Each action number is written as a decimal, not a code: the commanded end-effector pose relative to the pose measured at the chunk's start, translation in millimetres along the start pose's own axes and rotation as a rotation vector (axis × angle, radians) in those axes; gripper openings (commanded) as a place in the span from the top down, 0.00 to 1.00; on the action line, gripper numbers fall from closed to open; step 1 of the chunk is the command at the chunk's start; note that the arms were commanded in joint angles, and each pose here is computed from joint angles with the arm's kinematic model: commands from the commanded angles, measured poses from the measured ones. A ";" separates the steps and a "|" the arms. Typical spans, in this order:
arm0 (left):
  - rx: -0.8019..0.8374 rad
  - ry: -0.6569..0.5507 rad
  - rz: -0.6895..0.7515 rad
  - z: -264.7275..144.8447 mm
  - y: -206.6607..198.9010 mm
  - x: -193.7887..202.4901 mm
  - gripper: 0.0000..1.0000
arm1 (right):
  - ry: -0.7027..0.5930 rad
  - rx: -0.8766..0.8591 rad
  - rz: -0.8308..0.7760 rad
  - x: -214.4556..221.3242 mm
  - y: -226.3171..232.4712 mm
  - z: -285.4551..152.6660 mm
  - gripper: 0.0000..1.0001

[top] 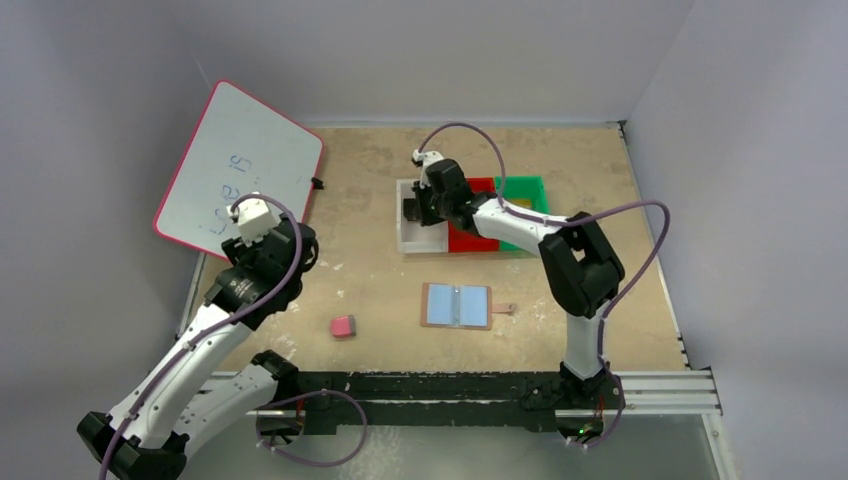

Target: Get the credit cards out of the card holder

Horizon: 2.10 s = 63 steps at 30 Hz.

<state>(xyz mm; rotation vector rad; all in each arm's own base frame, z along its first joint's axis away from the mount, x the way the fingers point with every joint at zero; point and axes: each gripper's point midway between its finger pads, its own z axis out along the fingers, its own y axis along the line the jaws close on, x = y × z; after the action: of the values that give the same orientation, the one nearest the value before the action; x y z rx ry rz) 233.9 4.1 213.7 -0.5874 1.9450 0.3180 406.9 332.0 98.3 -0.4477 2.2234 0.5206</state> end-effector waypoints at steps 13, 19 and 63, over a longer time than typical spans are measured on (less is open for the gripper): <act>0.018 -0.018 -0.021 -0.4 -3.8 -6.7 0.23 | 0.091 0.260 0.016 23.6 -16.5 25.5 0.97; 0.013 -0.014 -0.014 0.7 -4.5 -5.8 0.23 | 0.117 0.275 0.007 35.5 -18.5 34.0 0.97; -0.012 -0.001 0.011 4.8 -5.2 -1.1 0.22 | -0.286 0.111 -0.019 -83.1 19.3 -67.2 0.70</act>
<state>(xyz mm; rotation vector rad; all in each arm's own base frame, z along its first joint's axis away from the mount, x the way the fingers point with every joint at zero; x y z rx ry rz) 238.0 0.5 206.7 -0.5712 1.9731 0.3370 418.7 322.0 115.7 -0.3039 2.1655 0.2635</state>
